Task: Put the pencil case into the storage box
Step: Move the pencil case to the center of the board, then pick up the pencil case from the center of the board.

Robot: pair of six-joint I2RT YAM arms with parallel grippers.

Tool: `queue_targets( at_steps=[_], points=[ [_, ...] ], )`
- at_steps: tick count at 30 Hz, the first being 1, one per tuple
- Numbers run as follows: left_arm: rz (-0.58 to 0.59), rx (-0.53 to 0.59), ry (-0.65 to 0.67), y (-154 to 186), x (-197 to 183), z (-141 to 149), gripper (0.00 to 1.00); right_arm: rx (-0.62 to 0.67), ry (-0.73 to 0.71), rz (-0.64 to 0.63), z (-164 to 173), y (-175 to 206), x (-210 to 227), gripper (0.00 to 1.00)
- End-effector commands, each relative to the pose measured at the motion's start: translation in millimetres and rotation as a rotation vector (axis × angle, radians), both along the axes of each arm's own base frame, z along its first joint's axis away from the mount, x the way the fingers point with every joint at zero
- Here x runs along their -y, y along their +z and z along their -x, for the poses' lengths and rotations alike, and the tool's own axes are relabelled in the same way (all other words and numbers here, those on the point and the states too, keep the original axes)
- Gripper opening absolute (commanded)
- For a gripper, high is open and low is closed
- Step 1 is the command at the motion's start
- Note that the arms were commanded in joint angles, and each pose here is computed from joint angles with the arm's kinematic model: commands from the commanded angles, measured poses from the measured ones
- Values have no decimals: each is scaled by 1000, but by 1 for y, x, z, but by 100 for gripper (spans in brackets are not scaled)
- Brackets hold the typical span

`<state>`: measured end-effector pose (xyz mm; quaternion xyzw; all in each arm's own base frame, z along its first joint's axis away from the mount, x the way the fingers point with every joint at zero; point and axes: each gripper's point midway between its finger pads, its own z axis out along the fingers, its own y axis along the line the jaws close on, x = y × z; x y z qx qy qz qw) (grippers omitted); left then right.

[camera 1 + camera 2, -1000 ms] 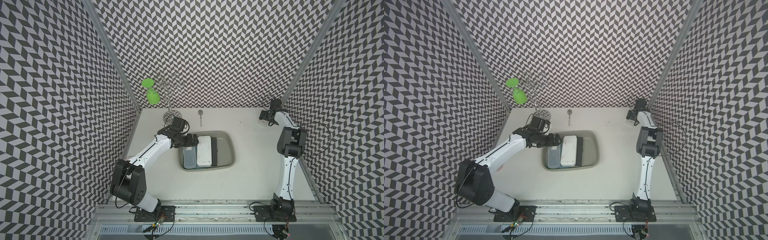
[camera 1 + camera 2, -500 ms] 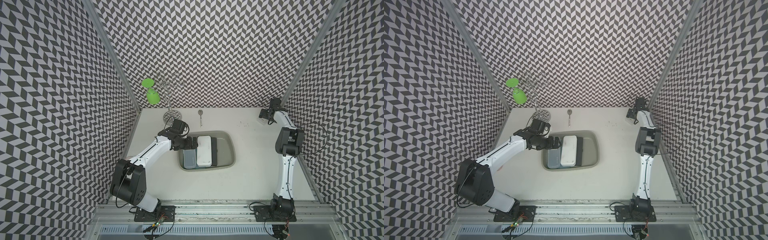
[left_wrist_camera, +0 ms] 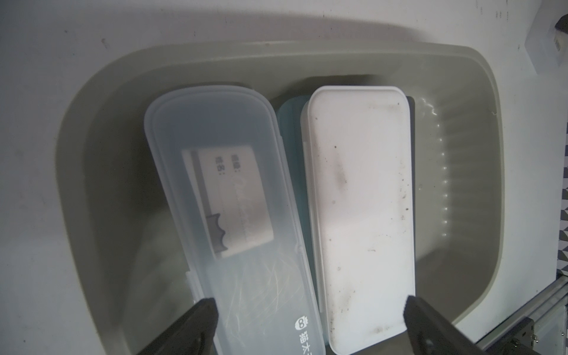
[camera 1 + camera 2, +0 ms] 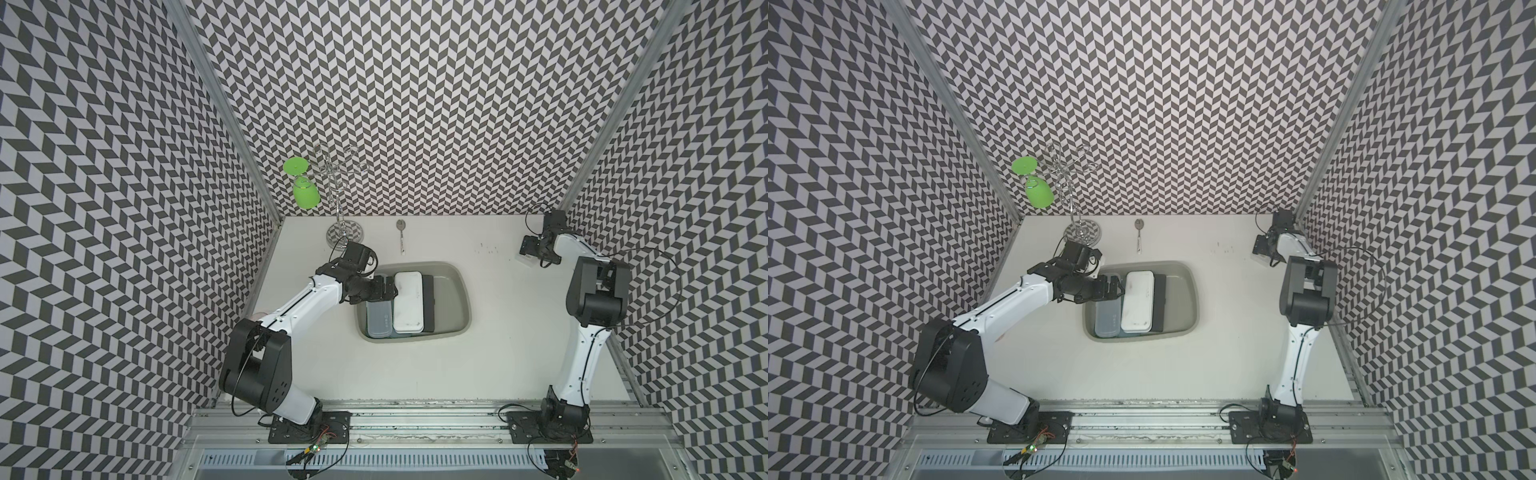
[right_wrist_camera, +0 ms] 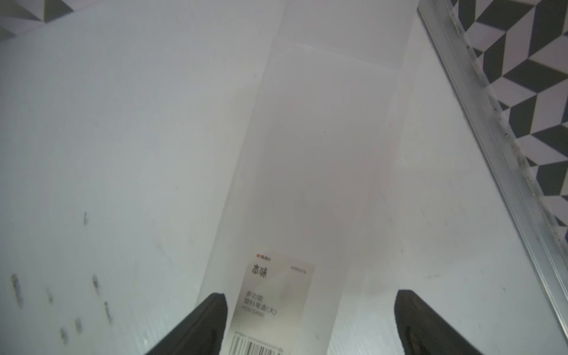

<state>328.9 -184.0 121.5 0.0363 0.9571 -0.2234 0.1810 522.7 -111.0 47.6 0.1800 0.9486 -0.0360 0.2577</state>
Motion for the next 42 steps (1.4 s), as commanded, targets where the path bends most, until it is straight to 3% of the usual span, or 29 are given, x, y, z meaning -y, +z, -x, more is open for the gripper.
queue_targets(
  at_steps=[1,7,10,12,22,28,42],
  points=[
    [31,28,-3,6,2,-1,100,-262,57,-65,75,-46,-25,88],
    [37,22,-4,1,2,0,100,-313,126,-113,128,-37,-64,89],
    [44,19,-3,-1,4,-2,100,-288,128,-129,140,-21,-73,95],
    [49,20,-5,1,5,-4,100,-248,119,-139,138,-4,-75,100],
    [58,16,6,6,9,-12,100,-131,72,-166,95,47,-72,99],
    [47,9,5,1,7,-9,100,-184,50,-173,85,19,-69,100],
    [41,-12,6,-10,4,-5,100,-287,48,-178,99,-37,-71,100]
  ],
)
